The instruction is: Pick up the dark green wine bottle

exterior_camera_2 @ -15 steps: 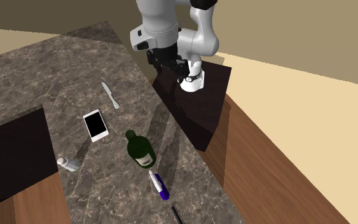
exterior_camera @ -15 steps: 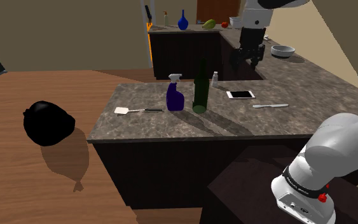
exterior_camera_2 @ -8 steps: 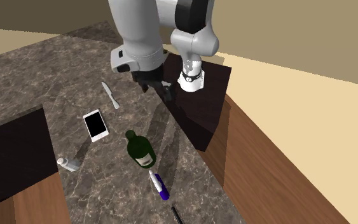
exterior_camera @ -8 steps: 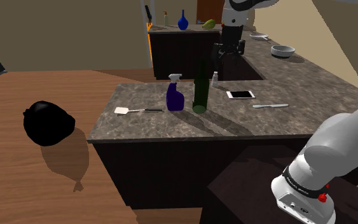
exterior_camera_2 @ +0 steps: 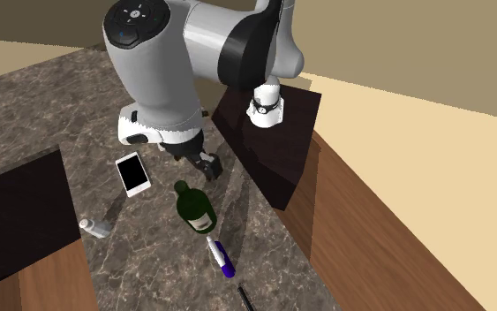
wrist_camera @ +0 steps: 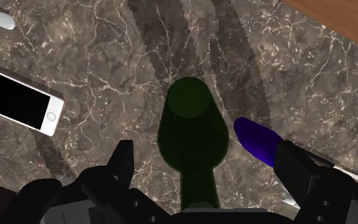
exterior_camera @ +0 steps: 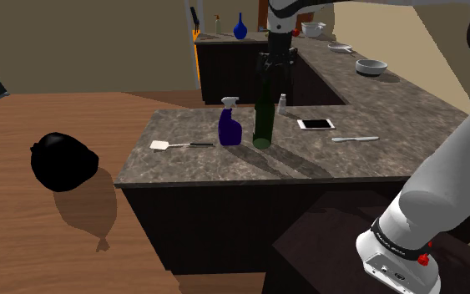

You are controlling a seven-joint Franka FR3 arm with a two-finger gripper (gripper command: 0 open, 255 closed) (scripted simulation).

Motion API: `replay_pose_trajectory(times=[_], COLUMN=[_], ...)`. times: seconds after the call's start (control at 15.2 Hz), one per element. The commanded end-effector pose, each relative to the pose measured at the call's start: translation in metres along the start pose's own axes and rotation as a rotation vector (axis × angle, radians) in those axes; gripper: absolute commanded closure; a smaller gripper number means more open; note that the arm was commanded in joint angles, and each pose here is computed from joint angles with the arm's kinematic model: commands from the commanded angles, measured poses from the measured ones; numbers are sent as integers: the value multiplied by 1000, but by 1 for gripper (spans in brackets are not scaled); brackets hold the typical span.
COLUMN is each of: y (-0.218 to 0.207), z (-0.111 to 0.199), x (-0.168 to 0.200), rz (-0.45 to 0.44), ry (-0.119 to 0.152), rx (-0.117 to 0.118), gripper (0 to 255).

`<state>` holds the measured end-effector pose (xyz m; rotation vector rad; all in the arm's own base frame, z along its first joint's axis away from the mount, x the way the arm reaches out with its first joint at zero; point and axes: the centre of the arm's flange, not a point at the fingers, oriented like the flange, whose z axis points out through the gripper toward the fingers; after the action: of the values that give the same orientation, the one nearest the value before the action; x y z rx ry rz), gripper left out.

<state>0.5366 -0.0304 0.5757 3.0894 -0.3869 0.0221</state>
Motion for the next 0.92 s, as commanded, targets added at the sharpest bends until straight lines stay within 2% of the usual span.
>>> replay_pose_trajectory(times=[0.0,0.13,0.59,0.73,0.79,0.86], y=[-2,-4,-5,-5,-4,-4], z=[-3,-3,37,37,37,36], x=[28,42,42,42,42,42], rz=[5,8,8,8,8,8], ry=[12,18,18,18,18,18], rx=[-10,-16,-16,-16,-16,-16], gripper=[0,0,0,0,255,255])
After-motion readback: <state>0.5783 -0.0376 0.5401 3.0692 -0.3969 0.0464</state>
